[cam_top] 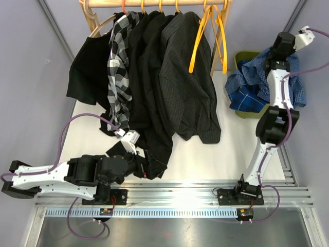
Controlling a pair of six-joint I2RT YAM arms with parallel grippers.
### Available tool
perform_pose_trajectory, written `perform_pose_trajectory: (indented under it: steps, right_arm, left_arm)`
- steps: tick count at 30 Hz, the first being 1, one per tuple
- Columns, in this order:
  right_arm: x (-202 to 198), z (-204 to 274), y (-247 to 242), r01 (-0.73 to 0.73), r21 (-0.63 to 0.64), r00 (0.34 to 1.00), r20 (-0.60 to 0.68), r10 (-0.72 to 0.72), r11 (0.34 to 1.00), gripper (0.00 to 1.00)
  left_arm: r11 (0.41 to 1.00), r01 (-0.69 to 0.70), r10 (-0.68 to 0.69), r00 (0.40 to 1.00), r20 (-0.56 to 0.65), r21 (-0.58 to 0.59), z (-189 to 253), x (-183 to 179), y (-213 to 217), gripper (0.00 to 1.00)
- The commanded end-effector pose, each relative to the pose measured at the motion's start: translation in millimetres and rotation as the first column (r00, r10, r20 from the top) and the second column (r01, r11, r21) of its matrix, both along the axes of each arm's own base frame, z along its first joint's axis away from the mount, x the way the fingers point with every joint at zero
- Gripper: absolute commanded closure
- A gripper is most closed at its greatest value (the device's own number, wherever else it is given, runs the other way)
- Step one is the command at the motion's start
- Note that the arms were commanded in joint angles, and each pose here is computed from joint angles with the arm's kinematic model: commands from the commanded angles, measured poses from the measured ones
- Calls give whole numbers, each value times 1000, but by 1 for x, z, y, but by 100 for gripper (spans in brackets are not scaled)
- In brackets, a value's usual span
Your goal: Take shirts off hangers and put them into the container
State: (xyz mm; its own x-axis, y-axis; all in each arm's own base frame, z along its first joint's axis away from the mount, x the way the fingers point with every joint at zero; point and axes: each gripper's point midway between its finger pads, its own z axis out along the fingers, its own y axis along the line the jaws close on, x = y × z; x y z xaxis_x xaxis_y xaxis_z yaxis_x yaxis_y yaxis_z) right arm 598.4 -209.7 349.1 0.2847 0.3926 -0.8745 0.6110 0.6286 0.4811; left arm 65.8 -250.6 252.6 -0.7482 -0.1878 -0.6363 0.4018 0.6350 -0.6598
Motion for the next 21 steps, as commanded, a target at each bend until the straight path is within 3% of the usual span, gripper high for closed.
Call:
perform_pose_trajectory:
  steps: [1, 3, 8, 13, 17, 19, 21]
  right_arm:
    - [15, -37, 31, -145, 140, 964, -204, 172, 979, 100]
    - [12, -49, 36, -137, 204, 952, -241, 186, 969, 100]
    - [-23, -151, 63, -72, 414, 838, -468, 281, 907, 100]
    - [-69, -266, 91, 28, 551, 645, -647, 406, 834, 100]
    - [-88, -307, 95, 57, 559, 507, -730, 458, 827, 100]
    - [-88, -306, 90, 68, 541, 487, -751, 445, 839, 100]
    - [-76, -301, 91, 35, 552, 515, -725, 458, 833, 100]
  left_arm:
    - [997, -11, 9, 1000, -23, -72, 10, -1, -5, 1]
    - [997, -12, 11, 1000, -19, -76, 9, -1, -4, 1]
    - [996, -7, 7, 1000, -6, -87, 11, 0, -4, 1]
    - [997, 6, -7, 1000, -15, -78, 5, -3, -3, 1]
    - [994, 13, -15, 1000, -20, -105, 0, -5, -2, 1]
    - [993, 11, -13, 1000, -22, -115, -3, -5, 0, 1]
    - [989, 10, -12, 1000, -12, -148, 2, -4, 1, 1]
